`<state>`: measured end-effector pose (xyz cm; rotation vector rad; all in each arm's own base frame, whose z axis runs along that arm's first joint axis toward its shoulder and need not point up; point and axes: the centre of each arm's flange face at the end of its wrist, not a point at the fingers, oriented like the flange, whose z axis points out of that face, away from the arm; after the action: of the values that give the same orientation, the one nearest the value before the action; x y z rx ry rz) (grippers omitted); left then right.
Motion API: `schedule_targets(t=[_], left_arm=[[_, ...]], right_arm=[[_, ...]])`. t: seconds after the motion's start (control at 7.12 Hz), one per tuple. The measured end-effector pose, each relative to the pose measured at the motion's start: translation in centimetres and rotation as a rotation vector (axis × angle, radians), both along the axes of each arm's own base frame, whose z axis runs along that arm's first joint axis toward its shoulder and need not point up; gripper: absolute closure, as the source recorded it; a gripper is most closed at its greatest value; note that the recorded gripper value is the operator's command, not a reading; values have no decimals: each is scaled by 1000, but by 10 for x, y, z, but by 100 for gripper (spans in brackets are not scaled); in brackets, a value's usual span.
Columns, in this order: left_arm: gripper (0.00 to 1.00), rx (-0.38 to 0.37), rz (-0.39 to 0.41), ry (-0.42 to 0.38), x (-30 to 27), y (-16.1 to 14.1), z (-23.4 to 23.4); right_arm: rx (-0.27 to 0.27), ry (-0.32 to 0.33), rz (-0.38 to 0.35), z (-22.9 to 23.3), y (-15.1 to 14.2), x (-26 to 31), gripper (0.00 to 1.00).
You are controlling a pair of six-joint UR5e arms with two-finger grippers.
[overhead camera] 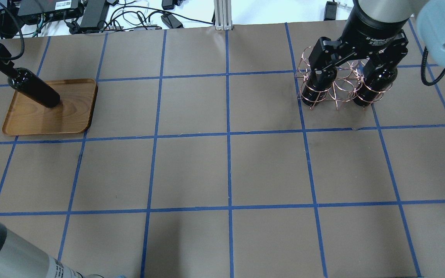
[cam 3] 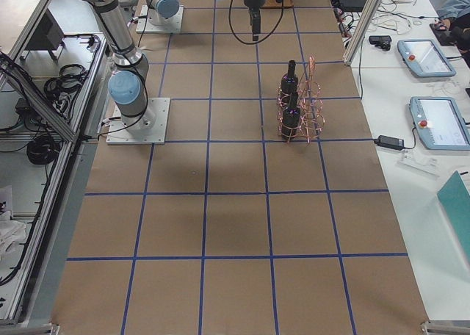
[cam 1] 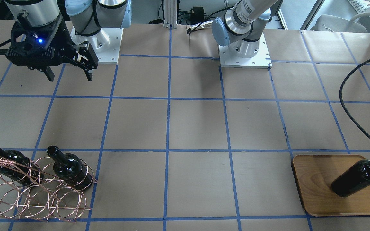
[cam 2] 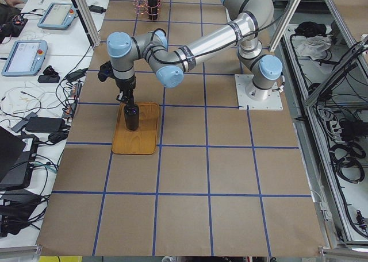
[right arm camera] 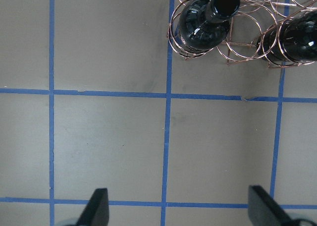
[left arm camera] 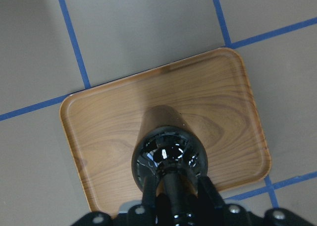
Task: Take wine from basket and place on tray
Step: 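Lower the bottle onto the wooden tray and open the left gripper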
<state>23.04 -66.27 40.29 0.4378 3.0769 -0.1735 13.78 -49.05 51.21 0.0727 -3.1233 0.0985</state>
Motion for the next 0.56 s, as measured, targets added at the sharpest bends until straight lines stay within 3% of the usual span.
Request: schedule_targets(t=[0.14, 0.28, 0.42, 0.56], left_arm=[[87, 4, -2, 2, 0, 0, -2], [55, 8, -4, 3, 0, 0, -5], [30, 12, -7, 4, 0, 0, -6], [11, 15, -13, 6, 0, 1, -7]], right_arm=[[0, 0, 0, 0, 0, 0, 0], [0, 0, 0, 0, 0, 0, 0], [0, 0, 0, 0, 0, 0, 0], [0, 0, 0, 0, 0, 0, 0]])
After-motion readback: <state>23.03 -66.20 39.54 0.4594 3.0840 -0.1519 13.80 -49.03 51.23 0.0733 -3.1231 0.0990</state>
